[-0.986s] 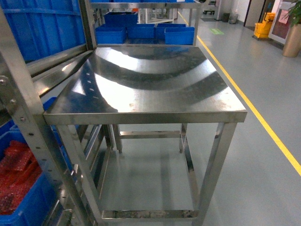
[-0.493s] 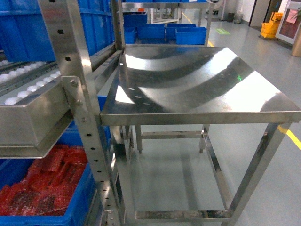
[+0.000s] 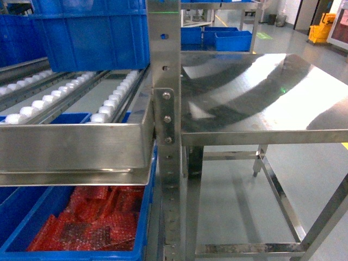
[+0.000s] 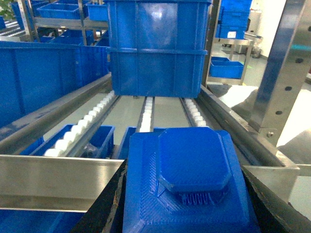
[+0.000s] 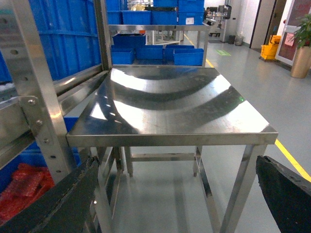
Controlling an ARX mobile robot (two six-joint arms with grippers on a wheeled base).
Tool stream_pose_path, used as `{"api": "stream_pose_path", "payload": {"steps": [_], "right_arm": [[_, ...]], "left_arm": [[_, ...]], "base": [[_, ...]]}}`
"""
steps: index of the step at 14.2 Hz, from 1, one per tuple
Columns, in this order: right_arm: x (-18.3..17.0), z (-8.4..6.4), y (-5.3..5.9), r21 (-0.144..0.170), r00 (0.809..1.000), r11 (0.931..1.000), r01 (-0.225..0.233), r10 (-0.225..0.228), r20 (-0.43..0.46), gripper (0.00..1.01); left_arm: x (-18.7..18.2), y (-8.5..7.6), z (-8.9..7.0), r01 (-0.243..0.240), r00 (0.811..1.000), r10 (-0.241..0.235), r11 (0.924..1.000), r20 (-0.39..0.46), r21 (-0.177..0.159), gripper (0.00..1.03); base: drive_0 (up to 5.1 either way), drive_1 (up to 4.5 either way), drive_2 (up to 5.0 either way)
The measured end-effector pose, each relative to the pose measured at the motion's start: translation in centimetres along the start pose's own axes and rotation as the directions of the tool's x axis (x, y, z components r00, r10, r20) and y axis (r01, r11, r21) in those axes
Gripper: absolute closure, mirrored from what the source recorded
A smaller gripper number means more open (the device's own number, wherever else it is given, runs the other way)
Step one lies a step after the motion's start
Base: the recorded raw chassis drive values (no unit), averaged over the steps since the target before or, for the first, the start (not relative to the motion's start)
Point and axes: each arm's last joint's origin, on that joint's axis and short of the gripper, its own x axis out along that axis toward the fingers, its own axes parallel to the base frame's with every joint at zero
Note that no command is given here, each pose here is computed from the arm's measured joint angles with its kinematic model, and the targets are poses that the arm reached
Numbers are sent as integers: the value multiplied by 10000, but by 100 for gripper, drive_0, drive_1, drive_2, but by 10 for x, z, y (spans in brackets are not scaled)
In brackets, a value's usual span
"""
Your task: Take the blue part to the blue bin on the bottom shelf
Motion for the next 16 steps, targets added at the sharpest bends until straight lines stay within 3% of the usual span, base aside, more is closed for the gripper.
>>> {"api": "stream_pose_path", "payload": {"steps": [16], "right_arm": [[0, 0, 0, 0, 10000, 10000, 4, -4, 19, 3]], "left_arm": [[0, 0, 0, 7, 10000, -7, 10000, -4, 1, 59]], "base": [[-492, 245, 245]]}}
